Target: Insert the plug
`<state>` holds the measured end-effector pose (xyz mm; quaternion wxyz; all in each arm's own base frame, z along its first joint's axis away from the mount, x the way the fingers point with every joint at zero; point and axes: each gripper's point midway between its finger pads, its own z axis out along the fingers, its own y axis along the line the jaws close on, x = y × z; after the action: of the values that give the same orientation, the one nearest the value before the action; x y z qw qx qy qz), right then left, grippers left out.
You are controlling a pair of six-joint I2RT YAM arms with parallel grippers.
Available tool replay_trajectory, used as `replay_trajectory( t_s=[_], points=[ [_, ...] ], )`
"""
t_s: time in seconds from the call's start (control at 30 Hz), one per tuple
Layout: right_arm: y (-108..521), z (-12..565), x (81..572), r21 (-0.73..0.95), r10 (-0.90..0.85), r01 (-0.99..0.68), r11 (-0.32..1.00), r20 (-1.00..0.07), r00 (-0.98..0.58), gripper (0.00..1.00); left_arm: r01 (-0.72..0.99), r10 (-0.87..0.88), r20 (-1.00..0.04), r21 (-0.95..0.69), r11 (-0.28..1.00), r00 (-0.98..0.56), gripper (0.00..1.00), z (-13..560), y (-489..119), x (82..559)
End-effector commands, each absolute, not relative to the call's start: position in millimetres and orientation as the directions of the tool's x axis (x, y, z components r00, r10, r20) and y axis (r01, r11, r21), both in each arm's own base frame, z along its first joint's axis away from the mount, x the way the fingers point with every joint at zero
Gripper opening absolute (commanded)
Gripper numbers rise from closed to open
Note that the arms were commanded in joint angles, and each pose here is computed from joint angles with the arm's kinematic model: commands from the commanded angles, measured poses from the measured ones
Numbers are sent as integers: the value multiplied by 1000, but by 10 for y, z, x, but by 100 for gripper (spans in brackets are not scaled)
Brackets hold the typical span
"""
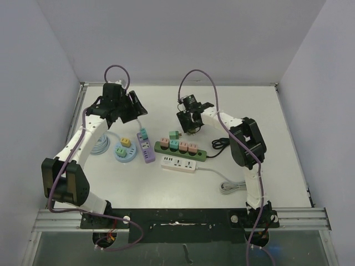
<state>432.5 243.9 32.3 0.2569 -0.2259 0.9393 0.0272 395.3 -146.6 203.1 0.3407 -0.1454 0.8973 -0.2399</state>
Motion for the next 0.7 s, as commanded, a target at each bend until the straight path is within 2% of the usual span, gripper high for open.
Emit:
replay_trajectory(
  t_s=[0.0,0.1,0.2,0.43,0.67],
  points=[
    [2440,504,4612,-83,-360,-384,920,-570,-739,52,-29,-445,-588,-582,812,-675,54,2332,-1527,4006],
    [2421,546,4633,-56,-328,-364,930,-574,-750,36,-31,-452,-583,-590,807,-674,54,2333,-1531,3992],
    [2412,621,4622,-24,-289,-340,940,-583,-760,32,-31,-458,-583,-596,803,-671,54,2340,-1531,3974],
    [2525,1166,4568,86,-199,-350,933,-687,-699,32,-15,-485,-560,-645,764,-672,55,2426,-1617,3918],
    [2696,1852,4309,195,-132,-488,851,-819,-558,37,64,-493,-500,-745,664,-712,63,2600,-1906,3786]
  ],
)
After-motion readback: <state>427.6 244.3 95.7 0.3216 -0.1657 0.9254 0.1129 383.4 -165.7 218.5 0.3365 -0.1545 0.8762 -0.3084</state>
